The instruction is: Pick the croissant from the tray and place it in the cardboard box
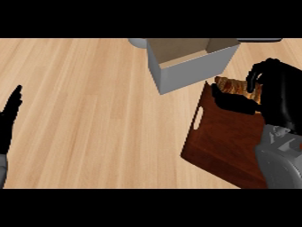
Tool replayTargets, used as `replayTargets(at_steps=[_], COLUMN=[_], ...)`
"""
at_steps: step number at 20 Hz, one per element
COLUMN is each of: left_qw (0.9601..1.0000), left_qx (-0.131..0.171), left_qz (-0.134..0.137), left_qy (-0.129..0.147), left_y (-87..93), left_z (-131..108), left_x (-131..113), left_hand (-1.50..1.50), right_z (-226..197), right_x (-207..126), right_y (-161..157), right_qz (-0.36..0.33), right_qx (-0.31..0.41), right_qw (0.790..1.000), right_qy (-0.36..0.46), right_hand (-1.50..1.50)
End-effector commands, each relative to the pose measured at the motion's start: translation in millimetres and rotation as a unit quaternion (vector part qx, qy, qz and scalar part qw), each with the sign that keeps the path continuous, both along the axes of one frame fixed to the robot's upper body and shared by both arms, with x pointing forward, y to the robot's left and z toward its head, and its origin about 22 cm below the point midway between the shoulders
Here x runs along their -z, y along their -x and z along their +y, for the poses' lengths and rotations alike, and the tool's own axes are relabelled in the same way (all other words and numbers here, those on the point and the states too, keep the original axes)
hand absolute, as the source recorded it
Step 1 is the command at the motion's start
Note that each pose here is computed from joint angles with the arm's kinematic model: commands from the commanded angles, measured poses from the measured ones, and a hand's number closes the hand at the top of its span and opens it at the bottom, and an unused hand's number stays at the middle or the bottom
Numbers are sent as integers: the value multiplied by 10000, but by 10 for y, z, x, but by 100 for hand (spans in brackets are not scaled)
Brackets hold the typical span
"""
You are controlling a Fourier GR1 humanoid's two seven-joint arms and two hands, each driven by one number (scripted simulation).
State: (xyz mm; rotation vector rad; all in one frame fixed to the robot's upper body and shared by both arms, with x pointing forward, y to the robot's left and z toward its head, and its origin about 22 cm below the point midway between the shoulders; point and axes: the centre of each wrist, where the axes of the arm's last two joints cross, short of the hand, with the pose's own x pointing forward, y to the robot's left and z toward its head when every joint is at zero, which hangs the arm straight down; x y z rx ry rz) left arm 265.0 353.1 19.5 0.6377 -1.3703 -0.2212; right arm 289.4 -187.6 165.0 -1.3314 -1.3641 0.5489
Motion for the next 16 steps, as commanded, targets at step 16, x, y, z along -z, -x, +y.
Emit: replayTargets(at_steps=[16], left_qw=[9999], left_qx=[135], left_qz=[-77], left_qy=[64], left_y=[-126], left_z=[-48], left_x=[-67], left_hand=[0], right_z=[297], right_x=[-133], right_y=[-1611], right_qz=[-21], right_qx=[37], right_qw=[9894], right_qy=[-1450], right_hand=[150])
